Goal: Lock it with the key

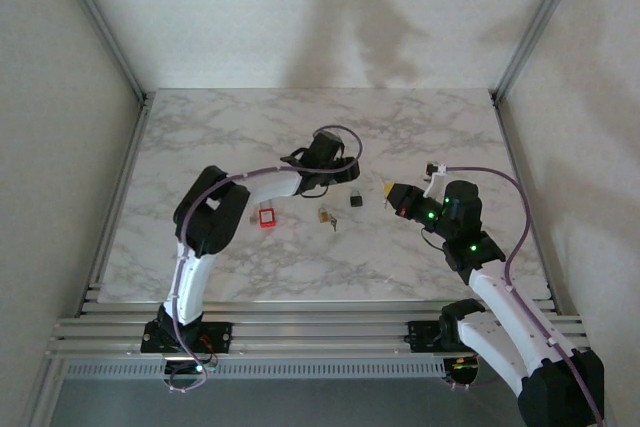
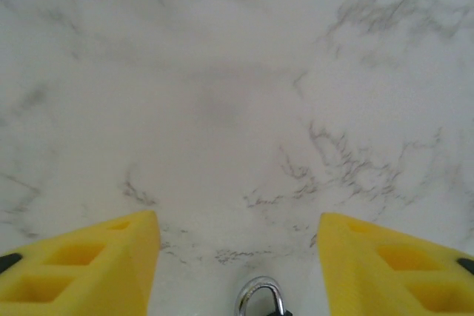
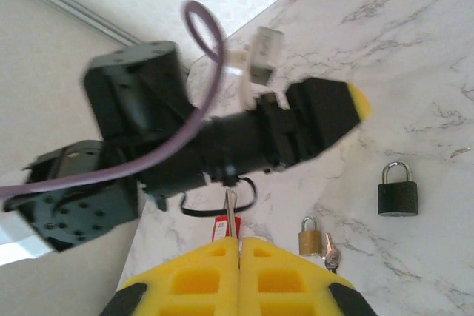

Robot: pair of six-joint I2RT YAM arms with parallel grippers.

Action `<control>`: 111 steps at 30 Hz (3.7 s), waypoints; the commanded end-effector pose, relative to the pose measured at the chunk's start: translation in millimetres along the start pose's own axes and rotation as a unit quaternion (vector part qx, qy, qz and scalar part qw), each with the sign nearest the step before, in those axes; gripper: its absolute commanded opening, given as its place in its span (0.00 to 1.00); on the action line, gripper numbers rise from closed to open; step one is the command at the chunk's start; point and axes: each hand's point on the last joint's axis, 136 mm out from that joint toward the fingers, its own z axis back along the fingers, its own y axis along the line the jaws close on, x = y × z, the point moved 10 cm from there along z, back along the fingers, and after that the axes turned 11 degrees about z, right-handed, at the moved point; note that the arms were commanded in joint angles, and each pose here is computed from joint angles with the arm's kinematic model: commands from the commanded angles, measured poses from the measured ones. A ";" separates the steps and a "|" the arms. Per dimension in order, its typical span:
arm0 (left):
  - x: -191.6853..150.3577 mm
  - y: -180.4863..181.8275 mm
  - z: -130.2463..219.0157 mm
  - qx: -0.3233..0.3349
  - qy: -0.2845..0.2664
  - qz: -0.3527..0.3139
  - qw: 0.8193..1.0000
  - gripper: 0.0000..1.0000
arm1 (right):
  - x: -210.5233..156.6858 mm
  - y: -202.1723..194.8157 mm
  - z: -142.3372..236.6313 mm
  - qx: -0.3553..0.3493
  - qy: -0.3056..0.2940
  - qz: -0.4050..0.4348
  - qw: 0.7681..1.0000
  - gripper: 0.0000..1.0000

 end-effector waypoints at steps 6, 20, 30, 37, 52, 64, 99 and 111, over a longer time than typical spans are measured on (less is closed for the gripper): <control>34.1 -40.2 108.4 -0.022 -0.153 -0.064 0.986 0.86 | 0.5 -3.4 -1.4 -0.005 -0.011 0.005 1.000 0.00; -13.2 21.3 228.9 -0.042 -0.336 -0.031 0.940 1.00 | -0.8 -14.4 -6.2 -0.059 -0.003 0.017 0.998 0.00; -47.0 89.1 252.5 -0.008 -0.415 -0.021 0.910 1.00 | -2.5 -33.0 -24.5 -0.122 0.032 0.017 0.992 0.00; -60.2 117.4 259.9 0.009 -0.459 -0.016 0.888 1.00 | -1.6 -48.7 -45.0 -0.167 0.064 0.010 0.984 0.00; -64.4 125.4 261.8 0.013 -0.462 -0.002 0.887 1.00 | -10.2 -84.0 -90.8 -0.217 0.121 -0.008 0.969 0.00; -65.3 128.1 266.3 0.008 -0.470 0.008 0.883 1.00 | -20.9 -96.3 -133.6 -0.211 0.165 -0.013 0.964 0.00; -65.7 129.5 263.0 0.015 -0.469 0.008 0.883 0.99 | -38.5 -98.0 -163.2 -0.216 0.202 -0.010 0.955 0.12; -65.6 129.5 263.4 0.016 -0.470 0.007 0.882 1.00 | -27.9 -84.4 -149.5 -0.209 0.189 0.001 0.959 0.28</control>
